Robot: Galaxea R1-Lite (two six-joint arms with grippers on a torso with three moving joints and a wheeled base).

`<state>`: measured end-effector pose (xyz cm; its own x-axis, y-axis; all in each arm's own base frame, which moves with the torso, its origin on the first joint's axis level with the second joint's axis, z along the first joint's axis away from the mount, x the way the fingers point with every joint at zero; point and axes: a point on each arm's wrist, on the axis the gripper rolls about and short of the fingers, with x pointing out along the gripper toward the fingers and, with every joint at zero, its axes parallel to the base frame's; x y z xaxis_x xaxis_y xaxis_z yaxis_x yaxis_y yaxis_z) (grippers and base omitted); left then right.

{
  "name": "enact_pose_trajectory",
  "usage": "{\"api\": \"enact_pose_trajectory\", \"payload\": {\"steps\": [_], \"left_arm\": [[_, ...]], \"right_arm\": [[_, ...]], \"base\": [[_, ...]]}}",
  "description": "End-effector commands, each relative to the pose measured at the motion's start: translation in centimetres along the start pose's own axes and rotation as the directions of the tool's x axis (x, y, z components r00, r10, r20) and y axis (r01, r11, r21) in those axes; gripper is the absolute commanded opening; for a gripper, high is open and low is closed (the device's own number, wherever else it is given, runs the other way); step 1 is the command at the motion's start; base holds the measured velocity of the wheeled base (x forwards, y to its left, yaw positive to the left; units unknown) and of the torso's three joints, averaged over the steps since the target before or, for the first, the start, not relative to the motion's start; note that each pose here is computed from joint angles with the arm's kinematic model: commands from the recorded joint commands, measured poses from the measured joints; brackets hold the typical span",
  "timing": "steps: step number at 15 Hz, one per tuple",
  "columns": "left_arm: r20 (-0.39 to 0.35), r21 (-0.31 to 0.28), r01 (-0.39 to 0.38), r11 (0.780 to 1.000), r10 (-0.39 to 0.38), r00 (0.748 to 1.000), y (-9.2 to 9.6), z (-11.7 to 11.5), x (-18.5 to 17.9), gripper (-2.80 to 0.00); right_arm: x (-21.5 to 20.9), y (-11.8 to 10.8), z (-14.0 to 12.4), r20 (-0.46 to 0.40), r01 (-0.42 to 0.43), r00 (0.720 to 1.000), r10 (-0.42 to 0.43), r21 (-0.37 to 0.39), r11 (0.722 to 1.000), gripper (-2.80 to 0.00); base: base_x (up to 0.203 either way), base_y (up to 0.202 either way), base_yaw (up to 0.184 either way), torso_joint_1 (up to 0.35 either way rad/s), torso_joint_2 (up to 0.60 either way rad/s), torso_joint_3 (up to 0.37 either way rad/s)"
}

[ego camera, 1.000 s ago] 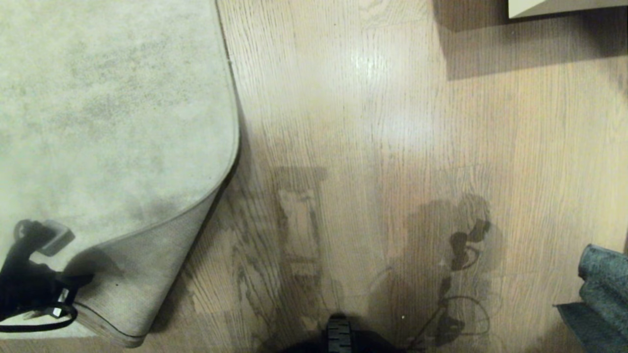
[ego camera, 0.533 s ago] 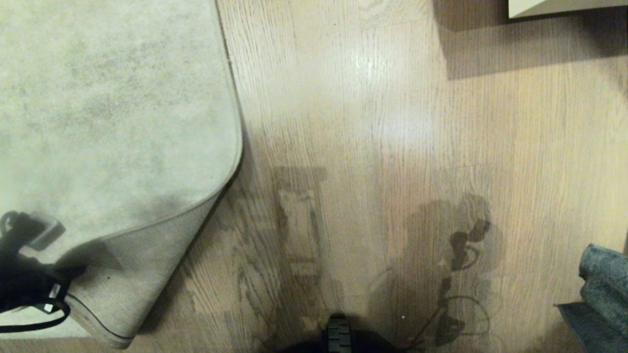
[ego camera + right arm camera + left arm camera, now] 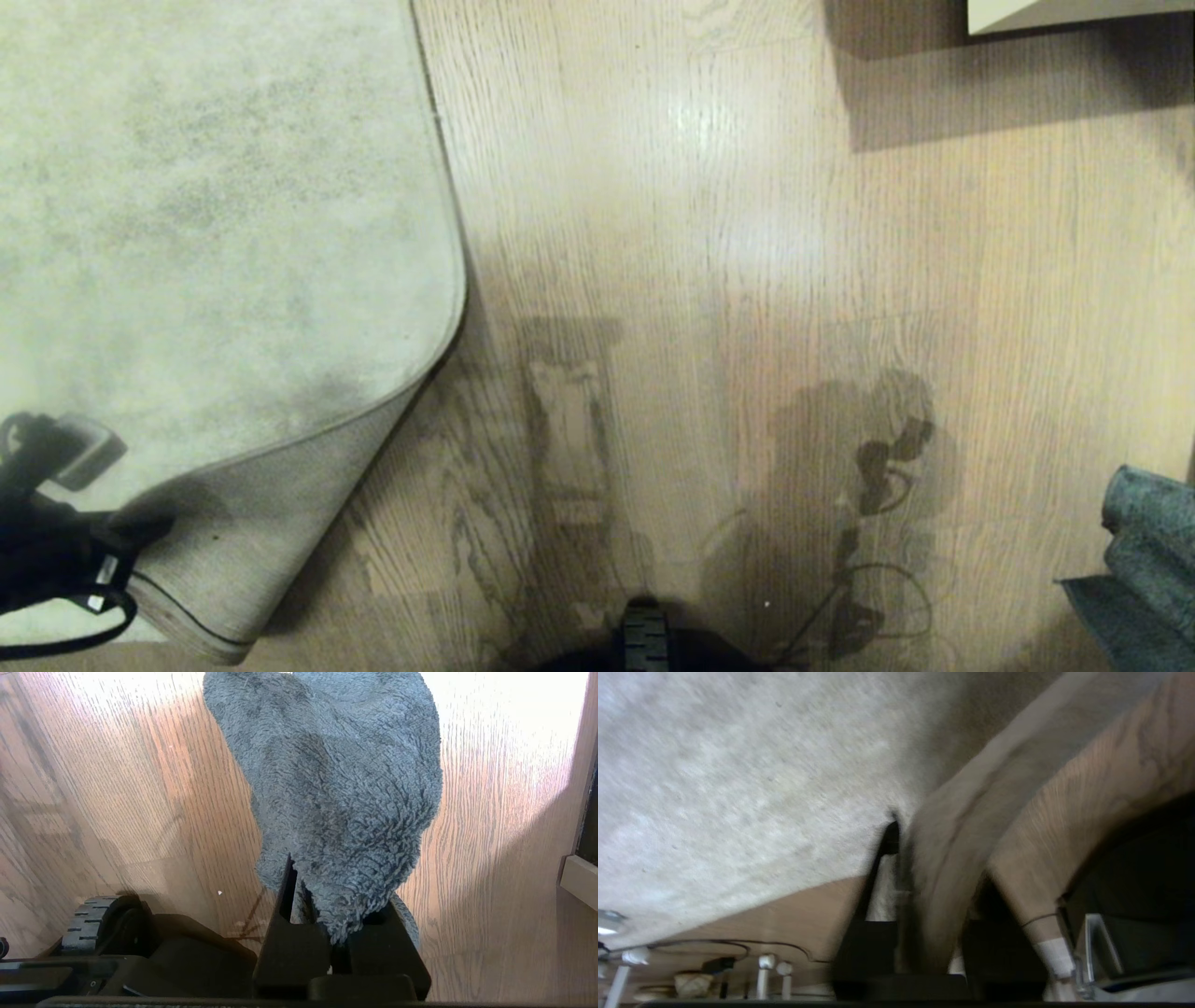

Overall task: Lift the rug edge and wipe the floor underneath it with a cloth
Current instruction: Lay down the carpet

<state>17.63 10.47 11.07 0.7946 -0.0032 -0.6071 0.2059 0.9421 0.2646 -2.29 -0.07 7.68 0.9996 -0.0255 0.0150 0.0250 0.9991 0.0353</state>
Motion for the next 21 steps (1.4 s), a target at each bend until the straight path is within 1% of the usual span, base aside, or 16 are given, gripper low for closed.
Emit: {"api": "enact_pose_trajectory", "payload": {"steps": [1,4,7,9,12,14,15,19,21], "left_arm": [[0.008,0.005,-0.009,1.0,0.009,1.0,-0.6,-0.3,-0.8,0.0],[0.05,0.027,-0.004,1.0,0.003,0.999,-0.6,0.3,-1.2,0.0],[0.101,0.033,0.004,0.999,-0.007,0.995,-0.9,0.5,-2.0,0.0],[0.152,0.011,-0.007,1.0,0.005,0.988,-1.1,1.2,-3.1,0.0],[0.229,-0.021,-0.044,0.999,0.048,0.972,-1.8,2.1,-5.3,0.0],[0.268,-0.048,-0.059,0.997,0.069,0.961,-2.4,2.4,-6.5,0.0],[0.268,-0.058,-0.05,0.997,0.064,0.961,-2.6,2.2,-6.4,0.0],[0.252,-0.065,-0.03,0.997,0.046,0.967,-3.2,1.4,-6.1,0.0],[0.252,-0.065,-0.028,0.997,0.044,0.967,-3.3,1.4,-6.0,0.0]], "right_arm": [[0.0,0.0,0.0,-0.001,-0.001,1.0,0.001,0.0,1.0,-2.8],[0.0,0.0,0.0,-0.001,-0.001,1.0,0.001,0.0,1.0,-2.8],[0.0,0.0,0.0,-0.001,-0.001,1.0,0.001,0.0,1.0,-2.8],[0.0,0.0,0.0,-0.001,-0.001,1.0,0.001,0.0,1.0,-2.8],[0.0,0.0,0.0,-0.002,0.0,1.0,0.0,0.0,1.0,-2.8],[0.0,0.0,0.0,-0.001,-0.001,1.0,0.001,0.0,1.0,-2.8],[0.0,0.0,0.0,-0.001,0.0,1.0,0.0,0.0,1.0,-2.8],[0.0,0.0,0.0,-0.001,-0.001,1.0,0.001,0.0,1.0,-2.8],[0.0,0.0,0.0,-0.001,-0.001,1.0,0.001,0.0,1.0,-2.8]], "base": [[0.0,0.0,0.0,0.0,0.0,0.0],[0.0,0.0,0.0,0.0,0.0,0.0],[0.0,0.0,0.0,0.0,0.0,0.0],[0.0,0.0,0.0,0.0,0.0,0.0],[0.0,0.0,0.0,0.0,0.0,0.0],[0.0,0.0,0.0,0.0,0.0,0.0],[0.0,0.0,0.0,0.0,0.0,0.0],[0.0,0.0,0.0,0.0,0.0,0.0],[0.0,0.0,0.0,0.0,0.0,0.0]]}}
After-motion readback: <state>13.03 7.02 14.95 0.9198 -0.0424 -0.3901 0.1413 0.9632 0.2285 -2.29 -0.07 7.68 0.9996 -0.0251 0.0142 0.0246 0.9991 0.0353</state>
